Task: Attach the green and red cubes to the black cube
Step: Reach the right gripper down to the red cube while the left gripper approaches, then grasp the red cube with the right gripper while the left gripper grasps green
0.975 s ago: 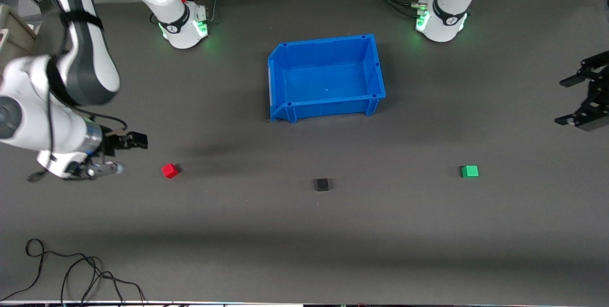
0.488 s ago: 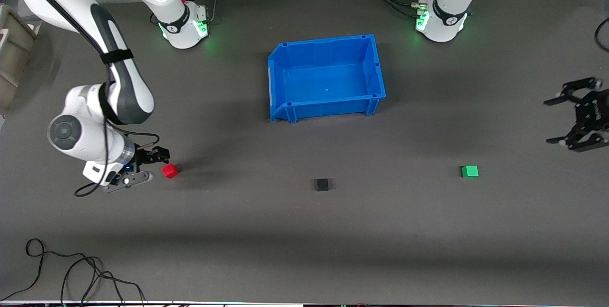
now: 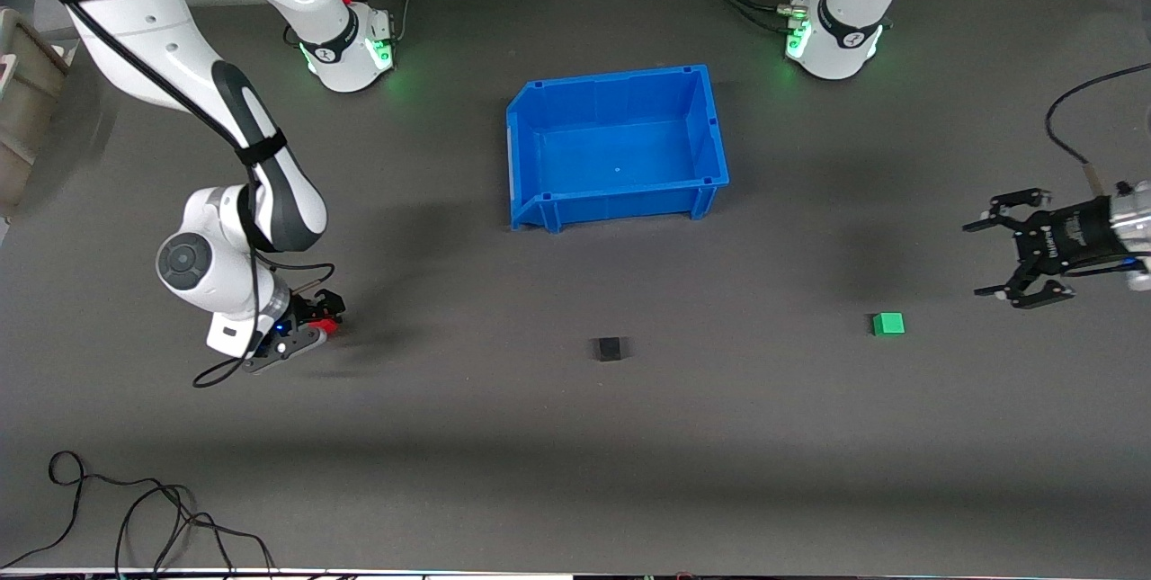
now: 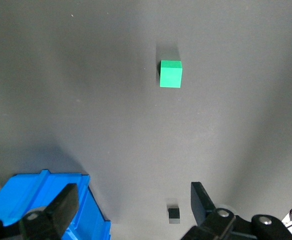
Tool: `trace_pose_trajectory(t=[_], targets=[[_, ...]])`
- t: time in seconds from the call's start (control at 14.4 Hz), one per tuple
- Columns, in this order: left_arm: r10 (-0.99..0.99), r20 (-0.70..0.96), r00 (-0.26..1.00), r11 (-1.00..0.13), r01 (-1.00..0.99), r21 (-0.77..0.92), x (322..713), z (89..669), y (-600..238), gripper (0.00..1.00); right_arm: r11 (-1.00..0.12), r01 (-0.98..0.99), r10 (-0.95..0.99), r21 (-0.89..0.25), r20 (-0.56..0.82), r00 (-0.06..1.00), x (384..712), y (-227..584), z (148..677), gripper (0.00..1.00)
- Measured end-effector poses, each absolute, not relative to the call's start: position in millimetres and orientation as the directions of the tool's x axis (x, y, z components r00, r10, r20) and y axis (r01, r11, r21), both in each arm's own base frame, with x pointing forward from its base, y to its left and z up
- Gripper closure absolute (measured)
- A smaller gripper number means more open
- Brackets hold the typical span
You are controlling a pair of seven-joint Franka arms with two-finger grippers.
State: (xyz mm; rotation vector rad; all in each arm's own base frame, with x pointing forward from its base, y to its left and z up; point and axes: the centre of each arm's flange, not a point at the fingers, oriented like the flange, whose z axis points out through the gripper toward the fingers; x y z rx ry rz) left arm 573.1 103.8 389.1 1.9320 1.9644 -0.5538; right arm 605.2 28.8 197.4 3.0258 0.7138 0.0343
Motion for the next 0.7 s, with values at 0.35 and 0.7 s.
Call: trace_pose_trajectory(t=[0.35,0.7], targets=[[0.854,-0.52,-0.021,0.013,1.0,-0.019,566.4,317.2,110.1,0.0,-0.892,0.45,0.451,0.038,0.016,0.892,597.1,27.8,175.8,0.0],[0.826,-0.562,0.052,-0.042,0.999,0.031,567.7,251.6,117.2,0.0,-0.9,0.434,0.434,0.037,0.012,0.901,592.5,15.1,171.0,0.14]])
